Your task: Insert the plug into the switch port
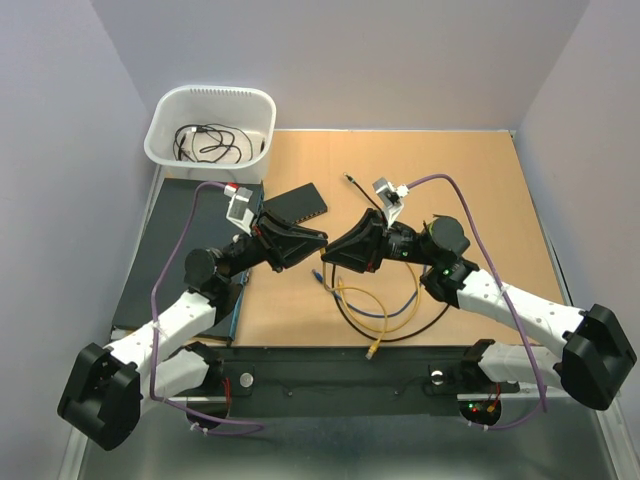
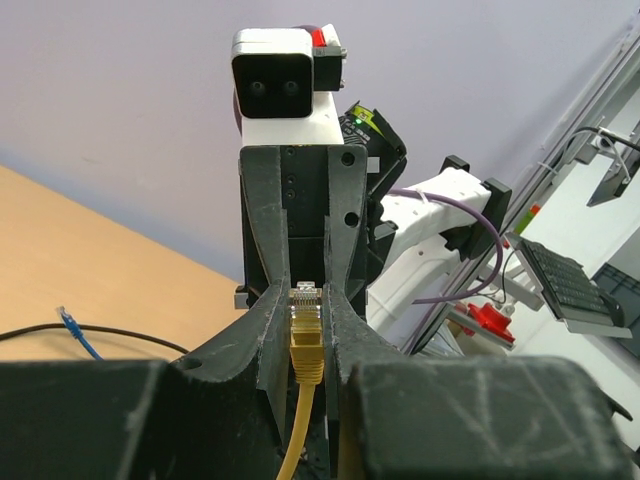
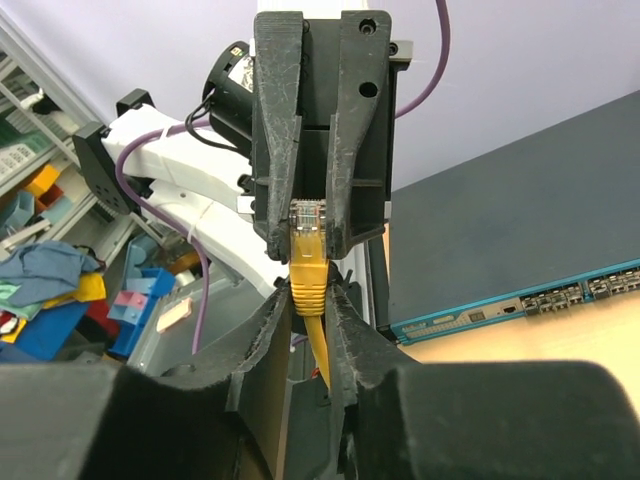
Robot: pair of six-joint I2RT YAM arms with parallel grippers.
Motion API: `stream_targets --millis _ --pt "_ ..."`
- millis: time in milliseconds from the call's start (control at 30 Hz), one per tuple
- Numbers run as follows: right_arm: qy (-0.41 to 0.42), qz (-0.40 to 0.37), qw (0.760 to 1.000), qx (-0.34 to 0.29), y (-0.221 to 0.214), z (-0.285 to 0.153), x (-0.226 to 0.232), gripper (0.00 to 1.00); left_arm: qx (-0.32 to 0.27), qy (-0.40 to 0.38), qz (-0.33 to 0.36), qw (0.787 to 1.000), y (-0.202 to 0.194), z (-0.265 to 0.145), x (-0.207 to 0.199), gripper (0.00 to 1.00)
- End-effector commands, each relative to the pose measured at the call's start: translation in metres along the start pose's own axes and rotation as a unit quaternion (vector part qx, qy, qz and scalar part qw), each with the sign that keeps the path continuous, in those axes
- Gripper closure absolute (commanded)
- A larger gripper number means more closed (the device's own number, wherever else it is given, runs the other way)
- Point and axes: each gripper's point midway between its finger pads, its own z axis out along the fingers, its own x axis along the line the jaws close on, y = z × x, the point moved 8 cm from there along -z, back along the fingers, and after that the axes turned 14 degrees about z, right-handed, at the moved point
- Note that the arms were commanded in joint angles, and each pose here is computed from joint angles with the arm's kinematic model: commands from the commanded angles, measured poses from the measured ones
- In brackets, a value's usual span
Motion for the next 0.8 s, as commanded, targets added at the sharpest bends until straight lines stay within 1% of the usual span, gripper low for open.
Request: stream_targets --millis 0,67,267,333,367,400,433,467,500,533,567,600,633,667,700,733,767 --pt "0.025 -0.03 0.999 -0.03 0.014 0.001 0.012 0.75 -0.074 -0.069 0.089 0.991 0.022 0.001 -0.023 1.0" --pt "0.023 -0.028 0.999 -0.031 0.013 0.001 0.011 0.8 -0.073 -0.067 0.088 0.991 0.021 0.002 -0.022 1.0" --pt "0.015 -0.02 0.999 -0.028 0.009 0.001 0.005 0.88 -0.076 -0.057 0.088 0.992 0.019 0.003 -0.02 1.0" --pt "0.01 -0.015 0.999 -0.029 0.007 0.0 0.002 0.95 -0.076 -0.046 0.088 0.992 0.018 0.003 -0.017 1.0" --pt "0.009 -0.016 0.999 -0.031 0.007 0.0 0.002 0.99 -0.077 -0.041 0.087 0.992 0.018 0.004 -0.016 1.0" --pt "0.003 -0.018 0.999 -0.038 0.007 -0.001 0.001 1.0 -0.073 -0.027 0.084 0.993 0.016 0.004 -0.013 1.0" --pt "-0.007 -0.017 0.999 -0.046 0.007 -0.002 -0.002 1.0 -0.07 -0.02 0.081 0.994 0.015 0.003 -0.011 0.92" --pt "-0.017 -0.013 0.999 -0.05 0.007 -0.003 -0.004 1.0 -0.06 -0.003 0.077 0.995 0.011 0.003 -0.006 0.8" --pt "-0.029 -0.013 0.998 -0.051 0.007 -0.003 -0.007 0.99 -0.054 0.005 0.078 0.995 0.01 0.002 -0.005 0.56" --pt "-0.054 -0.012 0.997 -0.061 0.009 -0.003 -0.011 1.0 -0.045 0.014 0.081 0.996 0.007 0.001 -0.002 0.46" --pt "-0.086 -0.011 0.995 -0.049 0.006 -0.005 -0.019 0.99 -0.025 0.042 0.083 0.995 0.002 -0.001 0.005 0.31" --pt "-0.107 -0.013 0.993 -0.048 0.006 -0.006 -0.023 1.0 -0.015 0.06 0.088 0.994 -0.001 -0.003 0.009 0.11" --pt "-0.16 -0.003 0.986 -0.046 0.003 -0.012 -0.034 0.99 -0.005 0.079 0.089 0.993 -0.003 -0.005 0.013 0.05" --pt "-0.185 -0.018 0.982 -0.038 0.001 -0.015 -0.039 1.0 0.015 0.122 0.078 0.989 -0.01 -0.009 0.022 0.01" --pt "-0.208 -0.024 0.977 -0.04 0.005 -0.016 -0.041 0.99 0.016 0.134 0.103 0.985 -0.006 -0.011 0.023 0.01" --pt "-0.235 -0.027 0.971 -0.038 0.004 -0.02 -0.046 1.0 0.021 0.154 0.109 0.982 -0.006 -0.014 0.027 0.01" --pt "-0.282 -0.034 0.958 -0.038 0.002 -0.028 -0.053 1.0 0.032 0.189 0.107 0.976 -0.009 -0.018 0.034 0.01"
